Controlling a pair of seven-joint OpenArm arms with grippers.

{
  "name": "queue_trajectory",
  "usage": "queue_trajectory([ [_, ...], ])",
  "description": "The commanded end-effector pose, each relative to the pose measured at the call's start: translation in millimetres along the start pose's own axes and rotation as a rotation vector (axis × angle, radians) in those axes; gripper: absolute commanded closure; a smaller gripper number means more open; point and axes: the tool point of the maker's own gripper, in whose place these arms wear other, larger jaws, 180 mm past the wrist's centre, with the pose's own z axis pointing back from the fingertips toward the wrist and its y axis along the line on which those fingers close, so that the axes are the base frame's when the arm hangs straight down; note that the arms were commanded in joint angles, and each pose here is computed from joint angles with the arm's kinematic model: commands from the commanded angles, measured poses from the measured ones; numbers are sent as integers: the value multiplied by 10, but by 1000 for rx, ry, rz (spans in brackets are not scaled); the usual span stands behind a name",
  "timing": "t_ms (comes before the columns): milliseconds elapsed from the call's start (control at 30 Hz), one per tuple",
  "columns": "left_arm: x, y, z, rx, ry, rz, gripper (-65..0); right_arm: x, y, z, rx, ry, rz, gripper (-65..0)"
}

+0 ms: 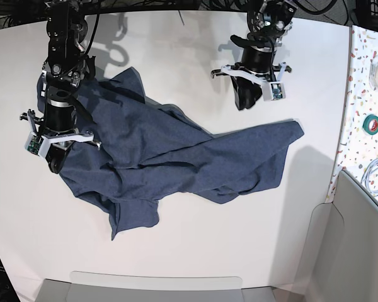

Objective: Layout the t-shirt on the table in an organized manner, then fold the t-shirt properly
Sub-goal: 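Open both grippers and release the shirt onto the table, then grasp a shirt edge with each gripper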

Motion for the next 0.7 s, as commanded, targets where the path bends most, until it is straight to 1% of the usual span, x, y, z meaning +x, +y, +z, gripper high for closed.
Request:
queue_trajectory([
  [0, 10, -86, 20, -37, 21, 54, -87, 132, -81, -14, -20, -46, 12, 0],
  [67, -231, -192, 46, -84, 164, 169, -95, 44, -143, -55, -40, -17, 15, 0],
  [100, -294, -240, 57, -102, 209, 207, -103, -11, -178, -78, -49, -1, 19, 0],
  [200, -241, -389, 9, -165, 276, 274, -144, -142, -244, -160, -71, 33, 25, 0],
  [333, -191, -421, 20, -203, 335, 331, -200, -312, -388, -261, -92, 79, 81, 0],
  [400, -99, -555, -14, -256, 354, 337, -219, -345, -430, -293, -98, 90, 96, 0],
  [433, -82, -656, -20, -293, 385, 337, -226, -375, -448, -313, -101, 97, 100, 0],
  [533, -58, -901, -20, -392, 501, 351, -240, -422, -342, -412, -37, 113, 126, 0],
  [567, -60, -940, -20, -411, 531, 354, -243, -447, -316, -424, -20, 120, 135, 0],
  [667, -101, -928, -90, -412, 581, 371, -256, -460, -291, -487, -5, 126, 143, 0],
])
